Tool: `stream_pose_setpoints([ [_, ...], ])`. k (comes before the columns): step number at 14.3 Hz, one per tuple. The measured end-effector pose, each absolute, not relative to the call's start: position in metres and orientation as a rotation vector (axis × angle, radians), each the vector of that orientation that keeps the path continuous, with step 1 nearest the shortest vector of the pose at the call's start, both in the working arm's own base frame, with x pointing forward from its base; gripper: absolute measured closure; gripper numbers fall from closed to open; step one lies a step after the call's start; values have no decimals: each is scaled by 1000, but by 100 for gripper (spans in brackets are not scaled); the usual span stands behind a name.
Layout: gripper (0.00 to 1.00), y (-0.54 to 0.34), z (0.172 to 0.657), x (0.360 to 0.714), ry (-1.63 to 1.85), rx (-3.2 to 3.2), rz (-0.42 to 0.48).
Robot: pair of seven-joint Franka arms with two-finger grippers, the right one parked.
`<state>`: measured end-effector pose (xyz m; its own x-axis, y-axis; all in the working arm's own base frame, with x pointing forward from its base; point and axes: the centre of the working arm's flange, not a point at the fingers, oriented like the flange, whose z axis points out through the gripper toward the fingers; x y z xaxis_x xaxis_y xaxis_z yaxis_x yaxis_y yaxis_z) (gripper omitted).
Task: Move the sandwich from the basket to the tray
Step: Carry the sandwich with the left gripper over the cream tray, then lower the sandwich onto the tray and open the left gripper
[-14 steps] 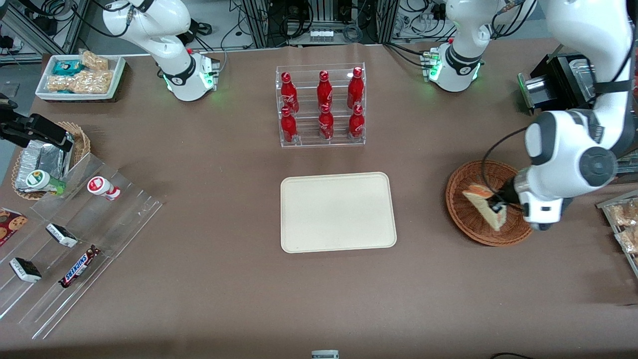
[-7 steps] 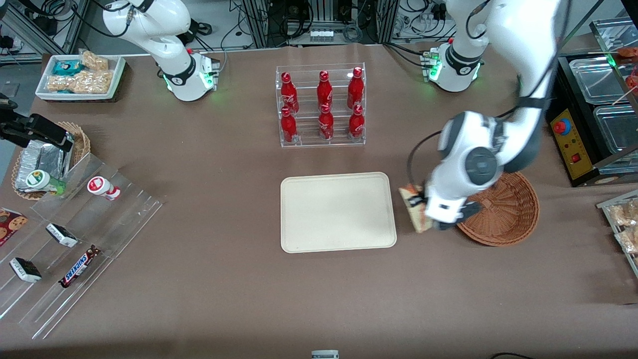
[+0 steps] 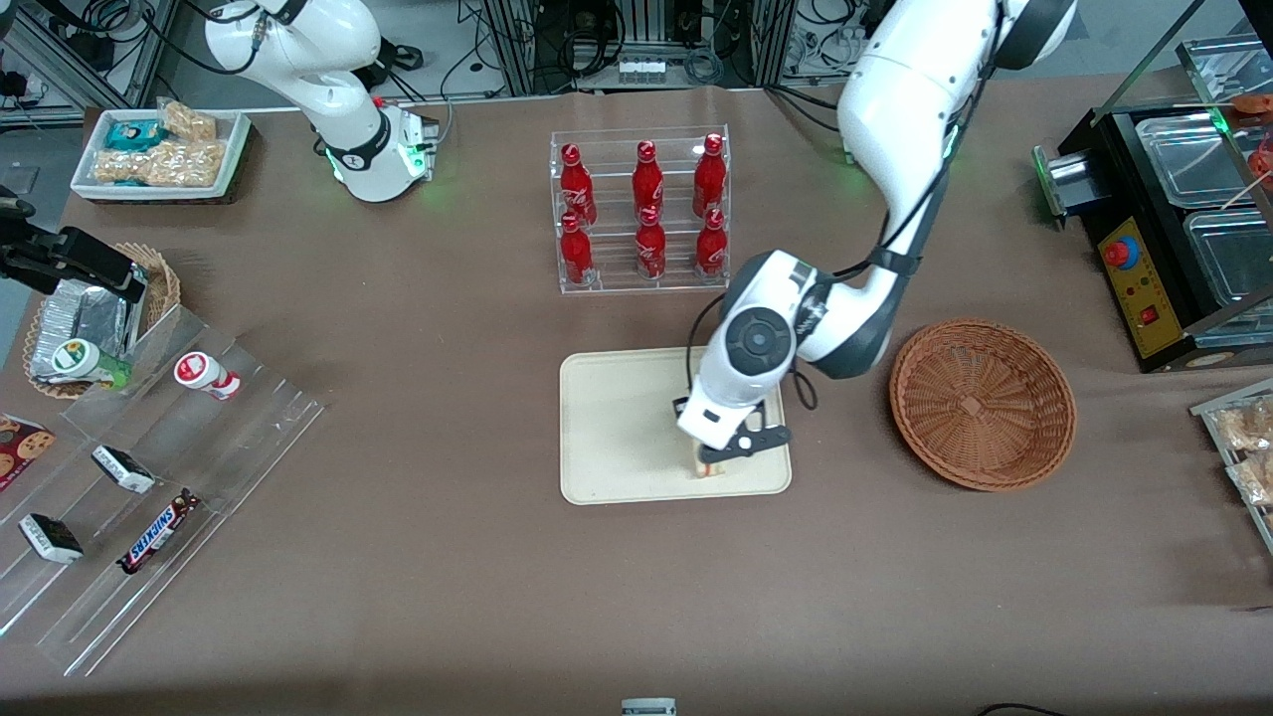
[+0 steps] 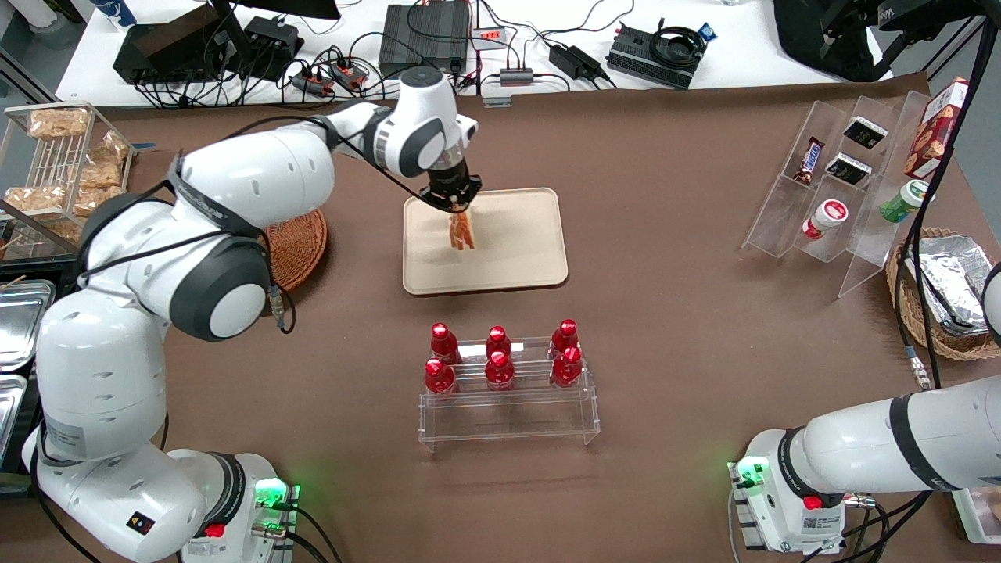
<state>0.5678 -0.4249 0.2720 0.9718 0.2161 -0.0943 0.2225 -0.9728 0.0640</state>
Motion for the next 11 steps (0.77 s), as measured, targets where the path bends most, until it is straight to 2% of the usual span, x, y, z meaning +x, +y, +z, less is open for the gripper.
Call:
stream_pose_setpoints([
  [6, 86, -464, 264, 547, 274, 3021, -67],
  [10, 86, -466, 246, 544, 271, 3034, -88],
  [11, 83, -466, 244, 543, 284, 3035, -93],
])
